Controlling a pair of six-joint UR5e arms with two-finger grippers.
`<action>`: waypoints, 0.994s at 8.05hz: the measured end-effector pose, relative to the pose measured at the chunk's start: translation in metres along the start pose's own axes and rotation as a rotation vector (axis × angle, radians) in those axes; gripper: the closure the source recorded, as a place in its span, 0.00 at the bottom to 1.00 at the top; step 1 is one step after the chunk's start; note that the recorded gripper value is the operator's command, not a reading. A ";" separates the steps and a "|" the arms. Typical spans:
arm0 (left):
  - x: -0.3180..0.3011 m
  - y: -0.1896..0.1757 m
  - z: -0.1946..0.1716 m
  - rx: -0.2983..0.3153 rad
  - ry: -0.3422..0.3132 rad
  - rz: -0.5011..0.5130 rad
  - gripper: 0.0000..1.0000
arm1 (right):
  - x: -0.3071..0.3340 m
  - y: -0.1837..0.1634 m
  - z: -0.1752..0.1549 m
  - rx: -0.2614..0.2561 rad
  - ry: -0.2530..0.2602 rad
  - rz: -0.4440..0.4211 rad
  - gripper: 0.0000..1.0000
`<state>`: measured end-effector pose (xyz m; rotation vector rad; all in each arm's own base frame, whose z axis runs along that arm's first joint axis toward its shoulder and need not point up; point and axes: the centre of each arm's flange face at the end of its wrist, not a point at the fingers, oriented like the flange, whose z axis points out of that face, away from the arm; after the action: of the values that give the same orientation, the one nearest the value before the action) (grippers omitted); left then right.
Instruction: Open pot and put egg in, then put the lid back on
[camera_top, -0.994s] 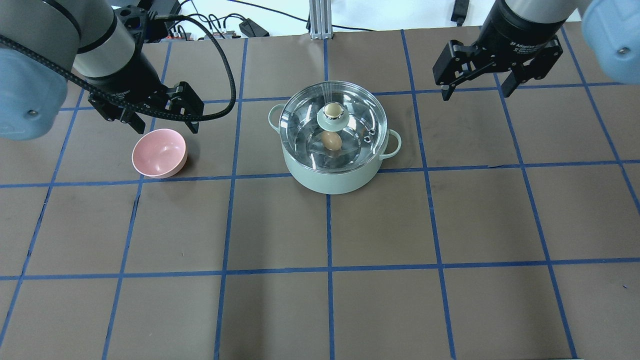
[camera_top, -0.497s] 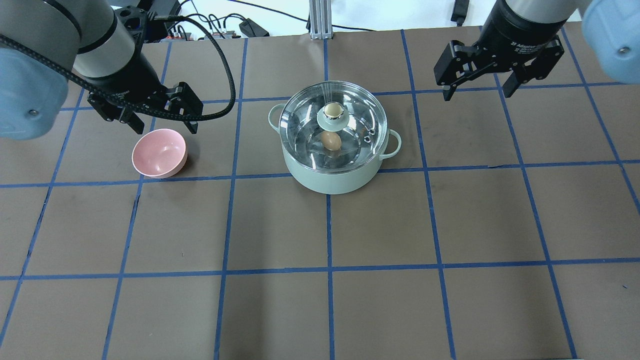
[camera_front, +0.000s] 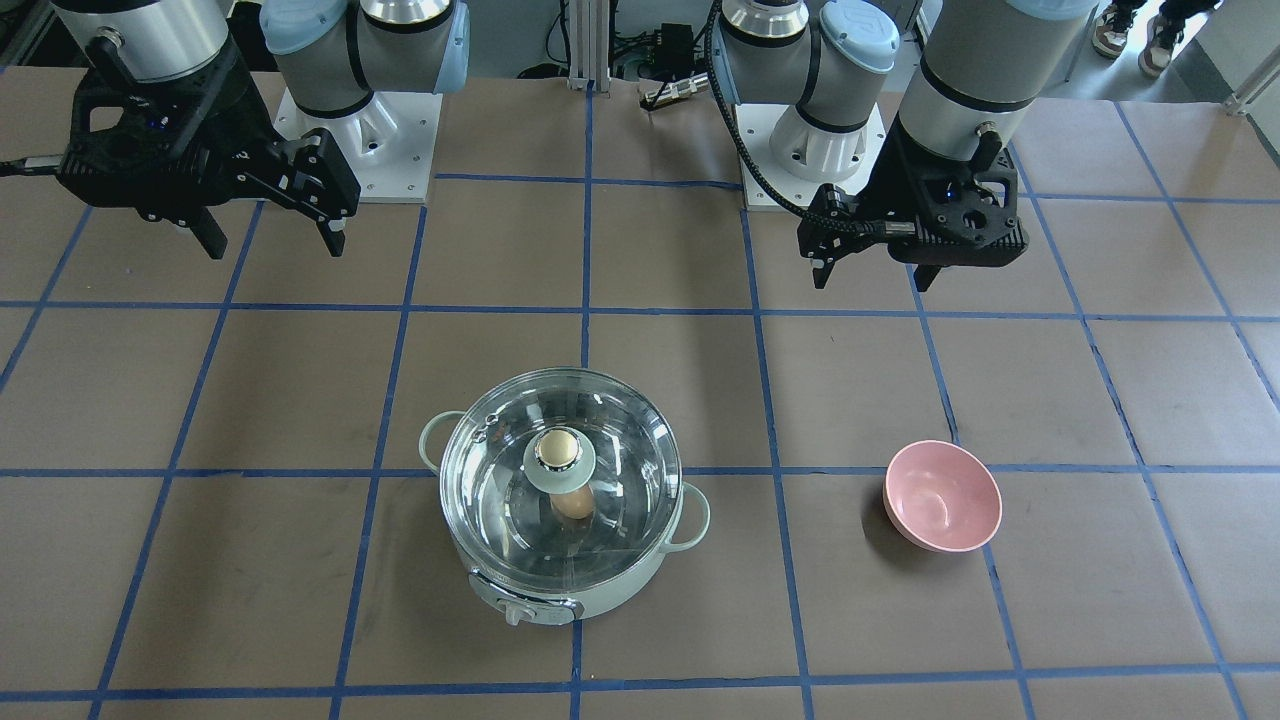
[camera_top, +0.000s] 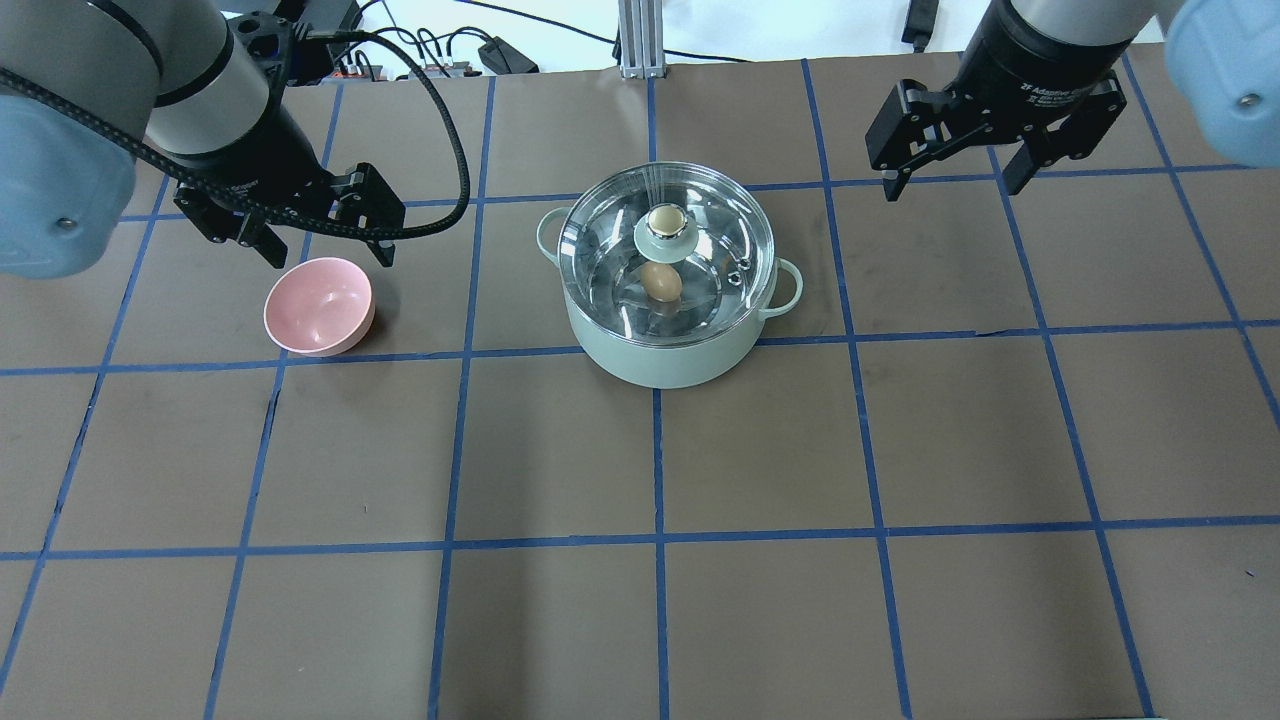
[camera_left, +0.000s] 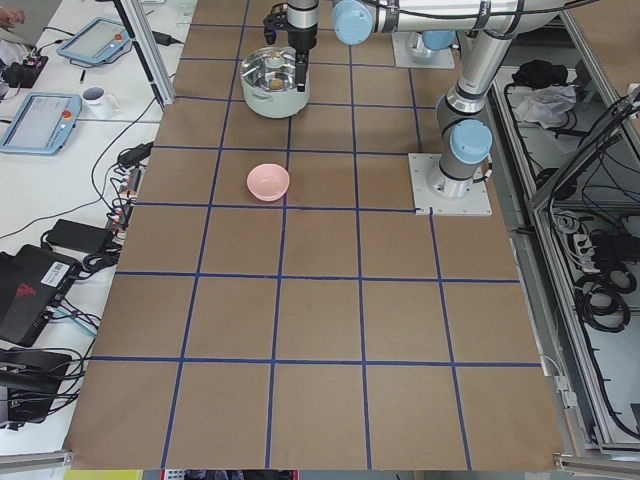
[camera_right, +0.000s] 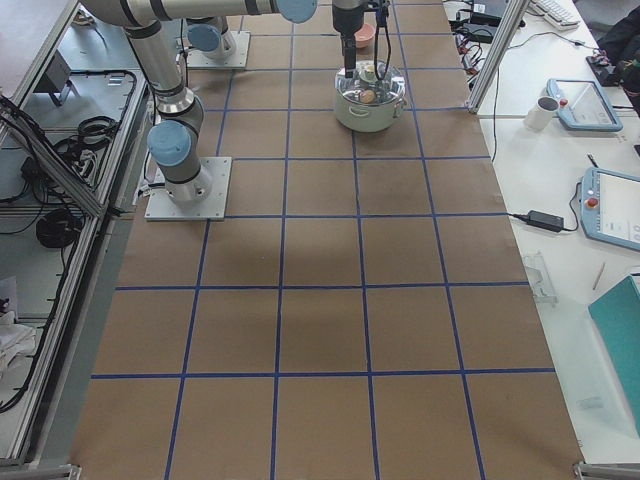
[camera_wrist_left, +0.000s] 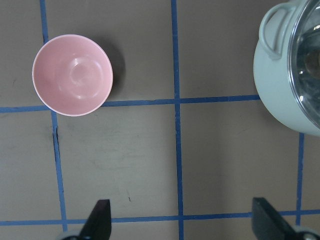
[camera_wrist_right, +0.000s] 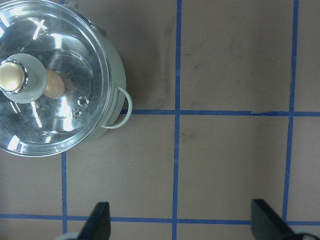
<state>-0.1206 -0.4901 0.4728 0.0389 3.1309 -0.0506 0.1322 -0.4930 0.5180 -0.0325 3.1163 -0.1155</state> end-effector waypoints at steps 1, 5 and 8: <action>0.000 0.000 0.000 0.000 0.000 0.000 0.00 | 0.000 0.000 0.000 0.000 -0.001 0.000 0.00; -0.001 0.000 0.001 -0.001 -0.001 0.000 0.00 | -0.001 0.000 -0.004 0.006 -0.003 0.000 0.00; -0.003 -0.001 0.001 -0.003 -0.001 0.000 0.00 | -0.002 0.004 -0.007 0.002 -0.001 -0.003 0.00</action>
<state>-0.1179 -0.4909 0.4715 0.0381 3.1300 -0.0465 0.1337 -0.4882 0.5246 -0.0368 3.1152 -0.1184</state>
